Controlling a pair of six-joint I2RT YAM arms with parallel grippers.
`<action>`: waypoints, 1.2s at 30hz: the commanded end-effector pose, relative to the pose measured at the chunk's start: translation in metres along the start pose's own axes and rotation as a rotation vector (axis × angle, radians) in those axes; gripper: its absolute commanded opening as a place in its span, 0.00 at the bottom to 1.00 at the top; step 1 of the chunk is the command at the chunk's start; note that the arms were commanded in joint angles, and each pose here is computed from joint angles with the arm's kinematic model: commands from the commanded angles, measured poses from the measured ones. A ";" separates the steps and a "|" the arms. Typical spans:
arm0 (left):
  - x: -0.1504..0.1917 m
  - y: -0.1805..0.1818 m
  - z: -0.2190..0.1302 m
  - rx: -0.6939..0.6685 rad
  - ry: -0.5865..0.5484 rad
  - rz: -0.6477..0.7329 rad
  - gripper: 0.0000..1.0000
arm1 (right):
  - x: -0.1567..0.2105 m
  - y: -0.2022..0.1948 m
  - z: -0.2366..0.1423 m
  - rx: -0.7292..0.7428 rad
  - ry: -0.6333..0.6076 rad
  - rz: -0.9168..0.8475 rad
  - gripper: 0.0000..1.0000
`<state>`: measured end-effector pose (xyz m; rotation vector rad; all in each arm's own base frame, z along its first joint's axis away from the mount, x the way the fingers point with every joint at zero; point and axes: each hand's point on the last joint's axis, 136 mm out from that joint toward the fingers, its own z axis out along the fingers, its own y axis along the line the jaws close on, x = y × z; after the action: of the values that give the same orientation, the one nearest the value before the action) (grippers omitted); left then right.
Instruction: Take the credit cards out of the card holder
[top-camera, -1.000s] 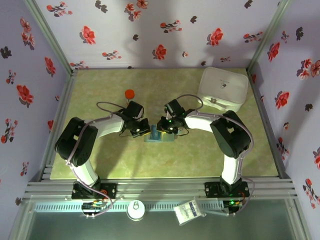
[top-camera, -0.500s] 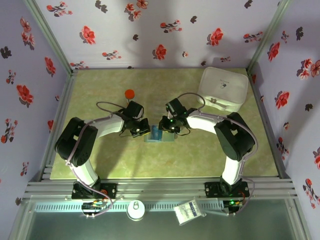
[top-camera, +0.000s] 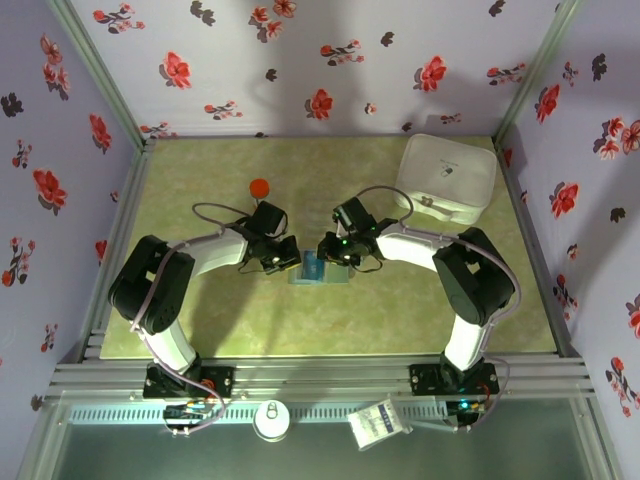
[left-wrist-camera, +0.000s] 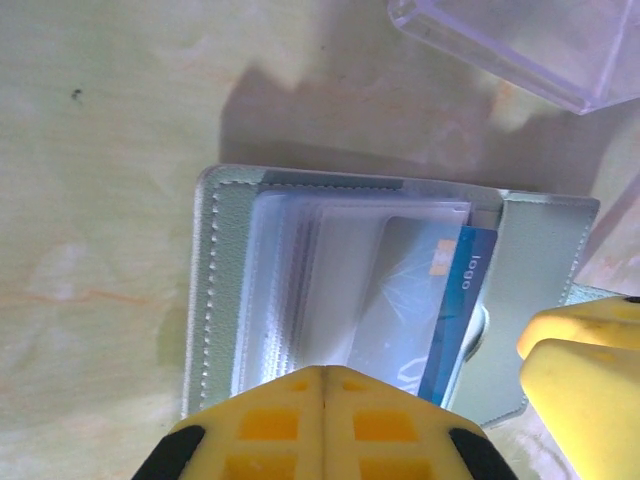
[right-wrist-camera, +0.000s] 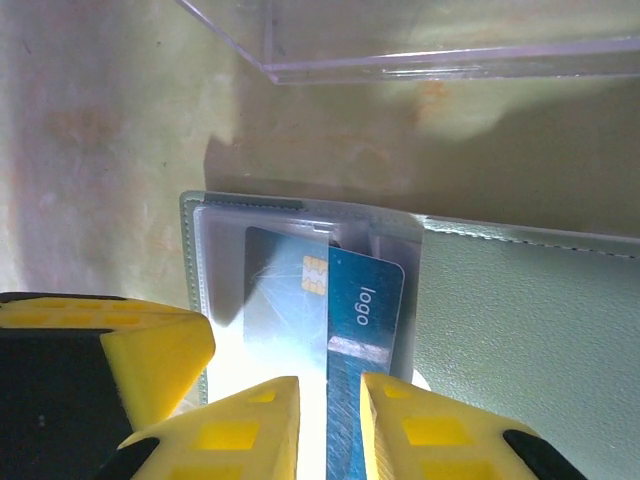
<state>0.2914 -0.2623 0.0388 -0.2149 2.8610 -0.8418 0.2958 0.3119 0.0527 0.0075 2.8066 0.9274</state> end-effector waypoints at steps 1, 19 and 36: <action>-0.003 -0.021 -0.004 0.049 0.001 0.050 0.00 | 0.004 0.000 0.001 -0.011 0.002 0.008 0.24; 0.008 0.003 0.016 -0.073 0.068 0.049 0.00 | 0.014 -0.010 0.013 -0.055 0.027 0.081 0.24; 0.010 0.011 0.018 -0.102 0.072 0.043 0.00 | 0.015 -0.018 0.011 -0.049 0.008 0.091 0.24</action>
<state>0.2925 -0.2752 0.0319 -0.1385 2.9080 -0.8139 0.2830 0.3095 0.0304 0.1079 2.8192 1.0309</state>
